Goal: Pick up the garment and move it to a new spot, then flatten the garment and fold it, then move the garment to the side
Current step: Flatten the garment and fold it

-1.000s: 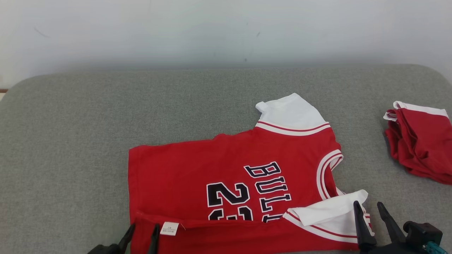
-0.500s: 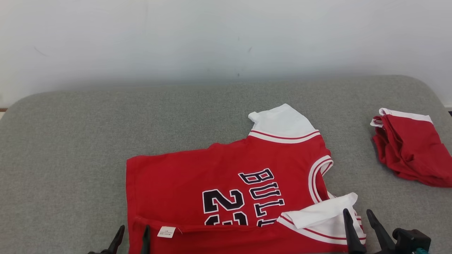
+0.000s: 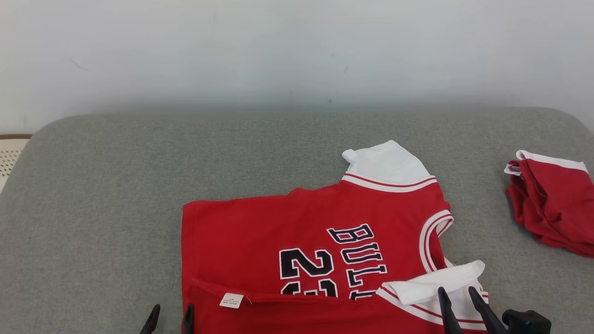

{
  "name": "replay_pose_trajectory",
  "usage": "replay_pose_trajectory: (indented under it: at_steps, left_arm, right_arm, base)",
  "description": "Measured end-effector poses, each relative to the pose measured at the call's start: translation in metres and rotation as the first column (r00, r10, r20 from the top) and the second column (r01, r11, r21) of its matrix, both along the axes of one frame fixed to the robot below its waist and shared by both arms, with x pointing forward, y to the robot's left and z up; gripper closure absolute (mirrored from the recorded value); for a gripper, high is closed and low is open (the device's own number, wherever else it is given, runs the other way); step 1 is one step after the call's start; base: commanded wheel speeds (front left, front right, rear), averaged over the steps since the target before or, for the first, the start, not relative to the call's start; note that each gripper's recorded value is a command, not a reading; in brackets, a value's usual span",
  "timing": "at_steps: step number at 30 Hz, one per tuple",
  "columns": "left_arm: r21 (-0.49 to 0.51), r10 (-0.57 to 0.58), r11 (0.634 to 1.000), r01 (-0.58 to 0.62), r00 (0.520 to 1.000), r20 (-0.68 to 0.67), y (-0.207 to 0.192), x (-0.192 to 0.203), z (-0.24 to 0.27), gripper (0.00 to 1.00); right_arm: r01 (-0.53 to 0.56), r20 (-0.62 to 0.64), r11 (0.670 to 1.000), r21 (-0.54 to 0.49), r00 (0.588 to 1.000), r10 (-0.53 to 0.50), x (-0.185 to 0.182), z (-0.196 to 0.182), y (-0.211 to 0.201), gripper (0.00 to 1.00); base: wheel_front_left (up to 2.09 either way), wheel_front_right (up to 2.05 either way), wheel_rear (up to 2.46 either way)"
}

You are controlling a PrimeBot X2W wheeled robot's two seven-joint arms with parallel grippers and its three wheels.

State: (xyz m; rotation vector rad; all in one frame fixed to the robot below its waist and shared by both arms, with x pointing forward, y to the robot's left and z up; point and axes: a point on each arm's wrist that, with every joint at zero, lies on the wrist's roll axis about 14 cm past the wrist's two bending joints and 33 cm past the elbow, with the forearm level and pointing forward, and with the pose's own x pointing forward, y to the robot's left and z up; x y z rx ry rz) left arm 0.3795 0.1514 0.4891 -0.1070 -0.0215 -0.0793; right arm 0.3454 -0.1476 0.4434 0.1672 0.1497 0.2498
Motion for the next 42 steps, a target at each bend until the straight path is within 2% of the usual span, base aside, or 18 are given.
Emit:
replay_pose_trajectory:
  at_steps: [10,22,25,28,29,31,32,34,36,41,42]
  left_arm:
    - [0.002,0.039,0.999,-0.038,0.999,-0.020,0.013,-0.007,-0.007,0.00]
    - [0.009,0.052,0.999,-0.052,0.998,-0.041,0.019,-0.010,-0.014,0.00]
    - [0.009,0.052,0.999,-0.052,0.998,-0.043,0.019,-0.011,-0.014,0.00]
    - [0.008,0.050,0.999,-0.049,0.998,-0.045,0.018,-0.011,-0.015,0.00]
    - [0.006,0.050,0.999,-0.049,0.998,-0.046,0.018,-0.011,-0.015,0.00]
    - [0.006,0.050,0.999,-0.050,0.998,-0.047,0.018,-0.012,-0.015,0.00]
    - [0.003,0.052,0.999,-0.052,0.998,-0.047,0.018,-0.012,-0.015,0.00]
    - [0.001,0.053,0.999,-0.053,0.997,-0.049,0.019,-0.012,-0.016,0.00]
    - [0.000,0.055,0.998,-0.055,0.997,-0.053,0.019,-0.012,-0.017,0.00]
    - [-0.018,0.071,0.997,-0.072,0.995,-0.066,0.023,-0.013,-0.020,0.00]
    - [-0.019,0.073,0.997,-0.074,0.995,-0.067,0.023,-0.013,-0.021,0.00]
  right_arm:
    - [-0.097,-0.059,0.995,-0.001,0.994,0.097,-0.007,-0.018,0.029,0.00]
    - [-0.145,-0.076,0.989,0.030,0.986,0.147,-0.006,-0.021,0.046,0.00]
    - [-0.150,-0.078,0.988,0.034,0.985,0.152,-0.006,-0.021,0.047,0.03]
    - [-0.166,-0.087,0.985,0.040,0.982,0.169,-0.009,-0.024,0.052,0.13]
    - [-0.176,-0.091,0.983,0.040,0.980,0.179,-0.011,-0.025,0.055,0.24]
    - [-0.193,-0.100,0.980,0.043,0.975,0.196,-0.013,-0.027,0.059,0.34]
    - [-0.198,-0.102,0.979,0.043,0.974,0.201,-0.014,-0.028,0.061,0.48]
    - [-0.203,-0.107,0.978,0.047,0.973,0.207,-0.014,-0.029,0.063,0.65]
    - [-0.203,-0.107,0.978,0.045,0.973,0.207,-0.012,-0.029,0.063,0.79]
    - [-0.211,-0.097,0.977,0.034,0.972,0.214,-0.002,-0.027,0.065,0.88]
    - [-0.213,-0.098,0.977,0.031,0.972,0.215,-0.002,-0.027,0.065,1.00]
  base:
    - [0.00,0.00,0.00]
    - [0.00,0.00,0.00]
    - [0.00,0.00,0.00]
    - [0.00,0.00,0.00]
    - [0.00,0.00,0.00]
    - [0.00,0.00,0.00]
    - [0.00,0.00,0.00]
    - [0.00,0.00,0.00]
    - [0.00,0.00,0.00]
    - [0.00,0.00,0.00]
    - [0.00,0.00,0.00]
